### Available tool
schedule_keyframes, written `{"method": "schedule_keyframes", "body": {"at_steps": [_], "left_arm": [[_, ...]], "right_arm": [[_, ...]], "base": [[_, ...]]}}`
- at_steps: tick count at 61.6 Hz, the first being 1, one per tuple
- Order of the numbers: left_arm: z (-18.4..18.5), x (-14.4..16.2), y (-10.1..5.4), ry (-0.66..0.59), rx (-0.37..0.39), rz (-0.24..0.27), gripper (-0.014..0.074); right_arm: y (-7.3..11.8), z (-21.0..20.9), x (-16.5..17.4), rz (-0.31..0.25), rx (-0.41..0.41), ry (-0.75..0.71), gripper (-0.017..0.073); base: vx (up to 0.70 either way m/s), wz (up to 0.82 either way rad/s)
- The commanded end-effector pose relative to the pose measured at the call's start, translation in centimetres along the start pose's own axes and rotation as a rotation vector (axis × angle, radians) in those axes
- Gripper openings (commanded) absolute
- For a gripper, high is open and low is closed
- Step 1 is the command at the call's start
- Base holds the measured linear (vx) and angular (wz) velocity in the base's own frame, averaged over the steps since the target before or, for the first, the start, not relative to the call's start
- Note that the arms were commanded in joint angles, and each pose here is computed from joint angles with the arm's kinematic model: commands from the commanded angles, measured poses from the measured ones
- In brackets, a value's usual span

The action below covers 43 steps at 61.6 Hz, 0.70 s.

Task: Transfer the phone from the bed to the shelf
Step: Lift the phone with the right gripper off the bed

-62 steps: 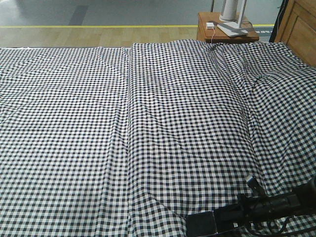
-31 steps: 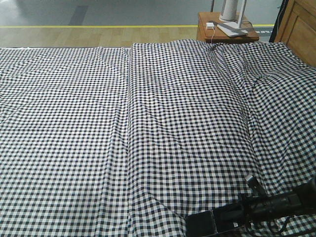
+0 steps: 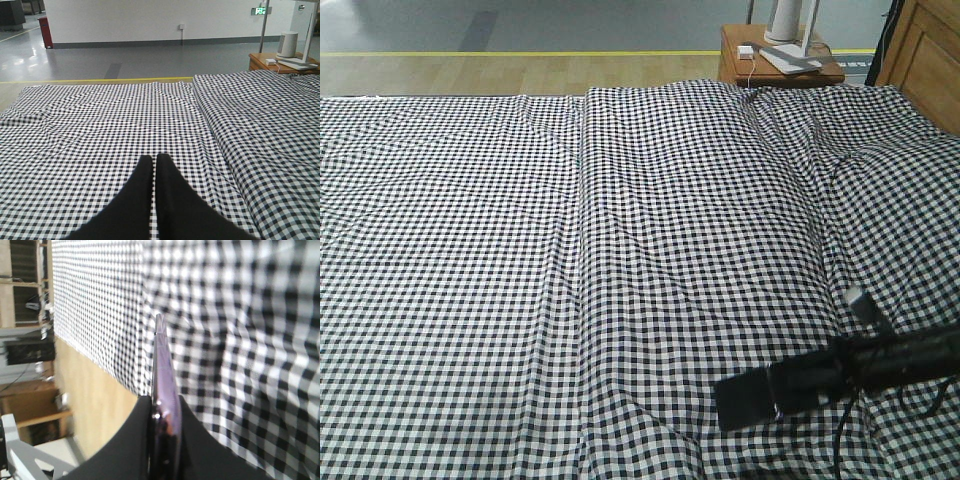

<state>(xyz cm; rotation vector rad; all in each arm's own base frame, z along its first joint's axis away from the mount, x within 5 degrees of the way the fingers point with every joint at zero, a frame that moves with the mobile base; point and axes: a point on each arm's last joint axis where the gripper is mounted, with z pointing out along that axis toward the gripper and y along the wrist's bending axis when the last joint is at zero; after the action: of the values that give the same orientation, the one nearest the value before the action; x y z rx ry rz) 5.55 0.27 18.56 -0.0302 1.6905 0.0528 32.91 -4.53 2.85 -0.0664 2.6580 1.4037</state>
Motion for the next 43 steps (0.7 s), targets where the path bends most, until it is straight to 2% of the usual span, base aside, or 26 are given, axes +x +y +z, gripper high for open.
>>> {"method": "schedule_keyframes", "body": {"at_steps": [1,5,10,28,38,43], "left_arm": [[0.0,-0.4,0.0,-0.068,-0.004,-0.010,0.0001],[0.0,-0.4,0.0,-0.068,-0.004,-0.010,0.0001],[0.0,-0.4,0.0,-0.068,-0.004,-0.010,0.0001],[0.0,-0.4,0.0,-0.068,-0.004,-0.010,0.0001],[0.0,-0.4,0.0,-0.068,-0.004,-0.010,0.0001],[0.0,-0.4,0.0,-0.068,-0.004,-0.010,0.0001]], "right_arm": [[5.6,-3.1,-1.1,-0.089,-0.108,-0.022,-0.0005],[7.5,-4.4,-1.4,-0.107,-0.077,-0.033,-0.0005],[9.9,-6.1,-1.6,-0.159,-0.035,-0.055,-0.0005],[18.7,-11.2,-0.8,-0.411,0.072,-0.198,-0.0003],[22.6,-13.0,0.2,-0.472,0.091,-0.283,-0.0002],[24.7,-13.2,0.8,-0.523,0.079,-0.318,-0.0002]], "base": [[0.00,0.00],[0.00,0.00],[0.00,0.00],[0.00,0.00],[0.00,0.00],[0.00,0.00]]}}
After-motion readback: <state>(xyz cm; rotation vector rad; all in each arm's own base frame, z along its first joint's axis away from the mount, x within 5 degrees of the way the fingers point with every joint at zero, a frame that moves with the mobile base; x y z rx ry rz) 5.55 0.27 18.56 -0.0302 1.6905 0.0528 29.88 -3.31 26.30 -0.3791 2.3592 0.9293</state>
